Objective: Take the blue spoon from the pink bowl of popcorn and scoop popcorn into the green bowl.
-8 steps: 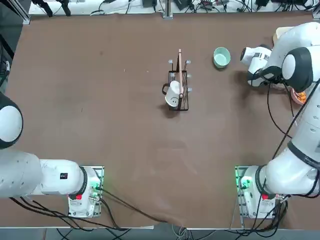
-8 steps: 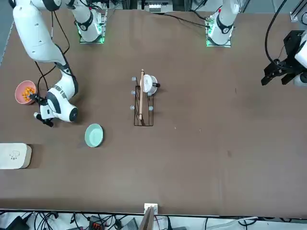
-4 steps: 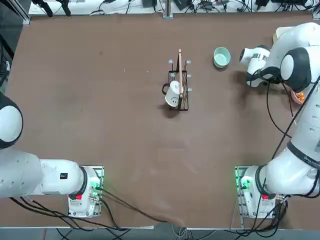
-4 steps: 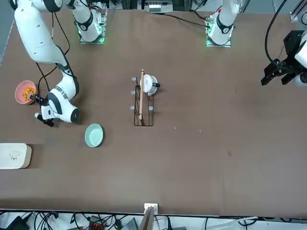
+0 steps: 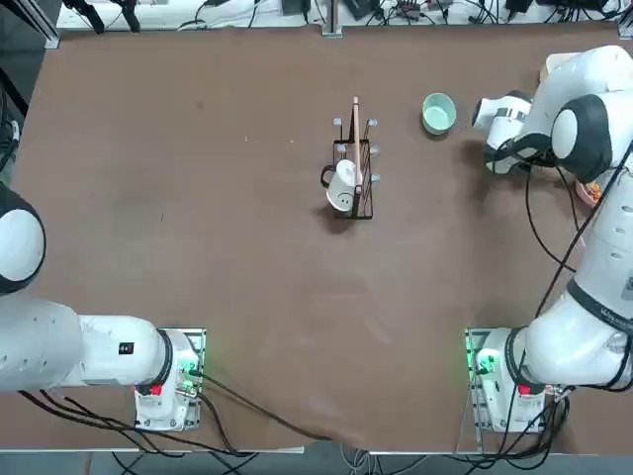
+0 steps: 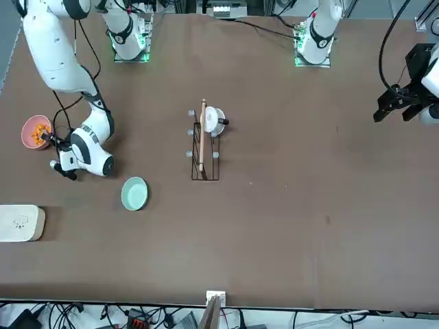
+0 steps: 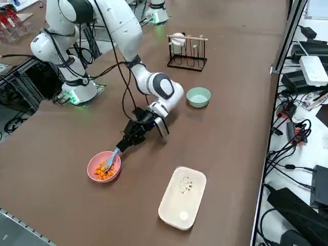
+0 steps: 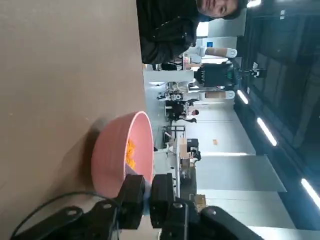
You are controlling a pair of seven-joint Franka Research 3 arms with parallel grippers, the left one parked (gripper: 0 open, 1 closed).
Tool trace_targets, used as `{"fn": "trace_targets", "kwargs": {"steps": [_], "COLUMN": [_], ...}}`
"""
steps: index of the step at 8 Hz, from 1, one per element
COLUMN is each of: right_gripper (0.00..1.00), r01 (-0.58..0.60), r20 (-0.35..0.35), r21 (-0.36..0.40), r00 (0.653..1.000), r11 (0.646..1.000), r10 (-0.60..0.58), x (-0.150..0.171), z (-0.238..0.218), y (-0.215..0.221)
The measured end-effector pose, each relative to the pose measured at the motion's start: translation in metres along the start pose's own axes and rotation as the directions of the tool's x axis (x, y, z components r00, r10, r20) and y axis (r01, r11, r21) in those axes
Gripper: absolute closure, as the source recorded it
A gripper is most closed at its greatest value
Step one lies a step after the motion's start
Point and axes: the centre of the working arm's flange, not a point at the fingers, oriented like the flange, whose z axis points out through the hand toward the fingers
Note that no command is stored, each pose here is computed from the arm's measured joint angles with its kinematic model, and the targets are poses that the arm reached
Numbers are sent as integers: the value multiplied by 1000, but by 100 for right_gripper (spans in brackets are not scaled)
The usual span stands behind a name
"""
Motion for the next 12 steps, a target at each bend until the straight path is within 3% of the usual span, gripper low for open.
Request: {"fn": "trace_targets", "kwargs": {"steps": [3,8,9,12], "right_gripper": [89,89,89,89], "r01": [26,98,123,196], "r20": [-2,-45,-41,-15], "r21": [-69,-147,-134,5], "r00": [1000,993,991,980], "r11": [997,984,983,981], "r10": [-26,-106,-130,-196], "x": [1,34,40,54], "z": [-12,-100,-124,-222], "y": [8,55,67,128]}}
